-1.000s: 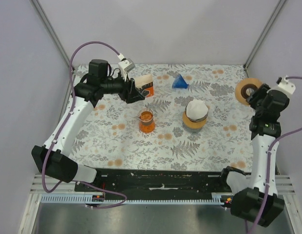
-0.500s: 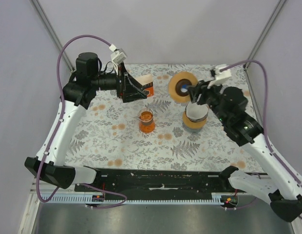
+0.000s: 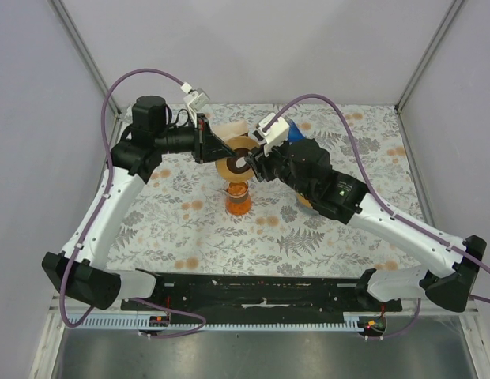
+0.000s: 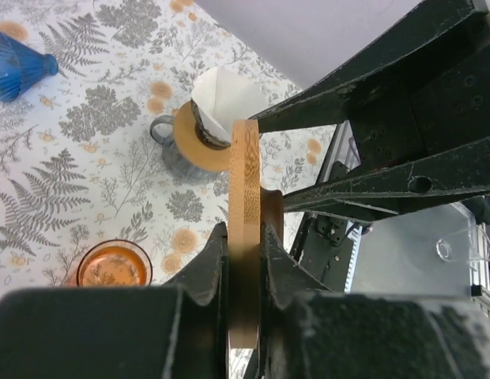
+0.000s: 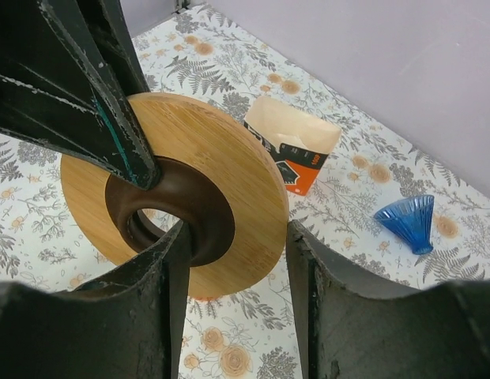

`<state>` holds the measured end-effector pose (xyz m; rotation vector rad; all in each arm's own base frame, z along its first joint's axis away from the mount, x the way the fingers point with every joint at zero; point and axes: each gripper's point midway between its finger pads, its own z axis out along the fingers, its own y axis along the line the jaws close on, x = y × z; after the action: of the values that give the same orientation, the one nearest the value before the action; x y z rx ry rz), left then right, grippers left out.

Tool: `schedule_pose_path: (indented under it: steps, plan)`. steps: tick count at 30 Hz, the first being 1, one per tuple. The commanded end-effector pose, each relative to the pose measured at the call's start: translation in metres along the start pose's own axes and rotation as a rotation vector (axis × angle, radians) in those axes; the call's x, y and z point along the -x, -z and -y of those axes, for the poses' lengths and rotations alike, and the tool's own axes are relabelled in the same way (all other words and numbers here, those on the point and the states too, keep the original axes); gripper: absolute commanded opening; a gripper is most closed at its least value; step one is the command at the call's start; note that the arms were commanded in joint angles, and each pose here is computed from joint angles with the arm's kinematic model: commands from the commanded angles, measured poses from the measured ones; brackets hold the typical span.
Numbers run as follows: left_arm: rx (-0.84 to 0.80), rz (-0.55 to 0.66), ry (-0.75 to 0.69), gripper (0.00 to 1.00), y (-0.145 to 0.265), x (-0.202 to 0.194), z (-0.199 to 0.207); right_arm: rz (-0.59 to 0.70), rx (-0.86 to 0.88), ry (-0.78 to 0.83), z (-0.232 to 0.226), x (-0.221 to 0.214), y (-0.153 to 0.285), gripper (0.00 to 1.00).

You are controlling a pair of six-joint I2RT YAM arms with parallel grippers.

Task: Place the coffee filter in the dripper
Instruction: Place the dripper holder onto the coffee server.

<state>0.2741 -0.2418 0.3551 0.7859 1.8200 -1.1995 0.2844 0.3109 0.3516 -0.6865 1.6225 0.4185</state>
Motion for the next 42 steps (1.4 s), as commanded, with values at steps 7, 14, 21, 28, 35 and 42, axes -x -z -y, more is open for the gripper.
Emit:
schedule_pose_path:
  steps: [7, 14, 21, 28, 35, 42]
  plan:
    - [0.049, -0.003, -0.105, 0.02, 0.009, 0.002, -0.005, 0.173, 0.063, 0.004, -0.007, 0.057, 0.019, 0.38]
    - [0.316, -0.129, -0.517, 0.02, 0.048, 0.014, -0.035, 0.194, 0.108, -0.029, 0.006, 0.061, 0.059, 0.94]
    - [0.420, -0.428, -1.075, 0.02, 0.112, 0.001, -0.029, 0.093, 0.200, -0.153, 0.004, 0.073, 0.059, 0.98]
    - [0.589, -0.557, -1.825, 0.02, 0.158, -0.011, -0.019, 0.001, 0.314, -0.216, -0.023, 0.080, 0.024, 0.98]
    - [0.613, -0.367, -2.309, 0.02, 0.138, -0.050, 0.005, -0.076, 0.383, -0.190, -0.076, 0.075, -0.018, 0.98]
    - [0.619, -0.300, -2.471, 0.02, 0.128, -0.073, 0.010, -0.199, 0.406, -0.110, -0.118, 0.039, -0.054, 0.88]
